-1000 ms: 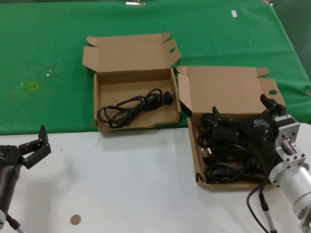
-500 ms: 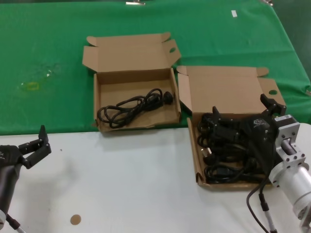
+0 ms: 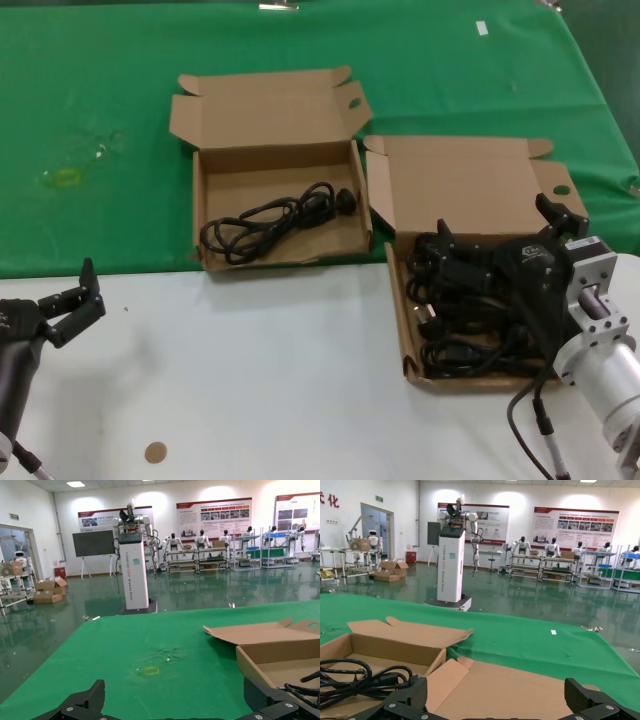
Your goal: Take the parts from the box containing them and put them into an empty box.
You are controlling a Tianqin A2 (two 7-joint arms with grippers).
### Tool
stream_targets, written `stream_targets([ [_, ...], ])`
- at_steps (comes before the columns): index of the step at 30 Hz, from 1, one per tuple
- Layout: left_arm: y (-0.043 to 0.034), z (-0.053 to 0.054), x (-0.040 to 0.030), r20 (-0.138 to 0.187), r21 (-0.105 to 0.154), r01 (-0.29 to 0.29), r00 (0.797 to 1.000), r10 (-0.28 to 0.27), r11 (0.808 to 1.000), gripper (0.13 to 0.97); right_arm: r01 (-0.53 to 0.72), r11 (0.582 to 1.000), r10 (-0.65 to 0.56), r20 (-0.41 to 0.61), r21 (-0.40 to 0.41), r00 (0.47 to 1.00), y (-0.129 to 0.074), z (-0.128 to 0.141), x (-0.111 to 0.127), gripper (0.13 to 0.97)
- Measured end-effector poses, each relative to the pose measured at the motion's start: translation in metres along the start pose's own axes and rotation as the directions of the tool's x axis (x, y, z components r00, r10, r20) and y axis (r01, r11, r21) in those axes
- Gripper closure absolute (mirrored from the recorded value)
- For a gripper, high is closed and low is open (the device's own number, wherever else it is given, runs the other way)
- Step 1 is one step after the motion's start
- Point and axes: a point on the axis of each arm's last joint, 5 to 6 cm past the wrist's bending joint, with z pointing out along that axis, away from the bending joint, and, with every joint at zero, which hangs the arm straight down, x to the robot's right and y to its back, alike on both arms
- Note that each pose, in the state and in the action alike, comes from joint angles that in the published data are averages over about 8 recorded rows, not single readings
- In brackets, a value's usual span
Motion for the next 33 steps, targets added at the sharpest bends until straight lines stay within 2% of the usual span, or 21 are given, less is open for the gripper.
stream_targets([
  [33, 0.0000, 0.0000, 0.0000, 0.000, 0.000, 0.000, 1.000, 0.000, 1.000, 0.132, 0.000, 1.000, 0.000, 0.000, 0.000, 1.000, 0.0000, 0.0000, 0.0000, 0.130],
])
